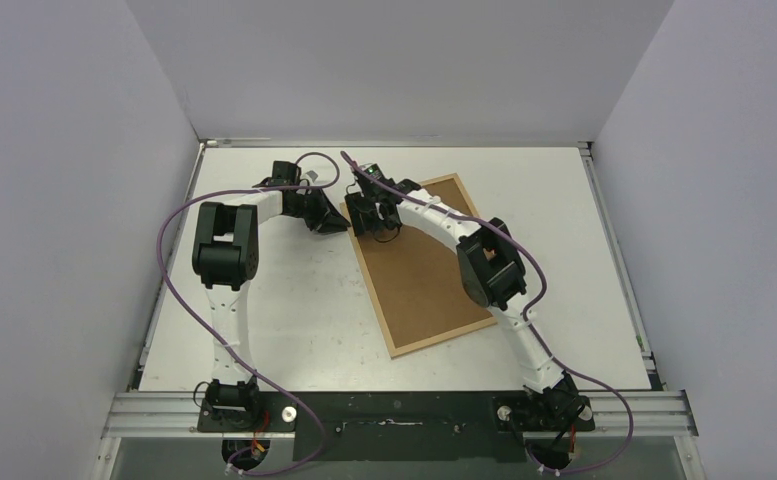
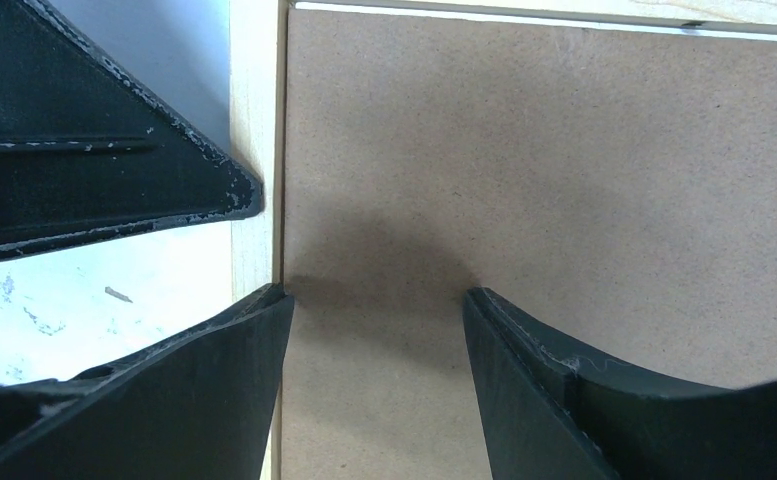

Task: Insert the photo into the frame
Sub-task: Install the photo frame at the center of the board.

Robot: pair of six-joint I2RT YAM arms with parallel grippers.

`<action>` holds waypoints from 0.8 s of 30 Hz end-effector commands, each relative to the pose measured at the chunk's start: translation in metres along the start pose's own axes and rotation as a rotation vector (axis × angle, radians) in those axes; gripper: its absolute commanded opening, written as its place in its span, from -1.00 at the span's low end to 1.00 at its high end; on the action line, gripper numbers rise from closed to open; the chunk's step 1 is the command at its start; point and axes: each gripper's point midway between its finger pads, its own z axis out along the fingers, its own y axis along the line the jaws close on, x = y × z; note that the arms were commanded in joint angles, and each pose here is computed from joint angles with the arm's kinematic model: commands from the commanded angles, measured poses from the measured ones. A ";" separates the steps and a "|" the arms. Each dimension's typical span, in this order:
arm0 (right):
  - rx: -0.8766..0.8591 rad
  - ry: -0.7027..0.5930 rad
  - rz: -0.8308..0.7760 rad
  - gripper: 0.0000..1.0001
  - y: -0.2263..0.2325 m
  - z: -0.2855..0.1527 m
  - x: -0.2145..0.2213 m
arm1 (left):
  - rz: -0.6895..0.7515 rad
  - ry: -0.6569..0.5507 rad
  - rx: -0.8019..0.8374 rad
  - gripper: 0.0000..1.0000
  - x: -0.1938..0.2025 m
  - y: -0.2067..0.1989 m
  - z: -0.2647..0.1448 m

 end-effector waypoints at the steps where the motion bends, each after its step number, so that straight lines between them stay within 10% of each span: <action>1: 0.112 0.235 -0.041 0.28 -0.032 0.027 0.077 | -0.088 0.123 -0.307 -0.73 0.052 0.099 0.032; 24: 0.248 0.320 -0.166 0.19 -0.049 0.042 0.111 | -0.092 0.120 -0.311 -0.73 0.052 0.099 0.032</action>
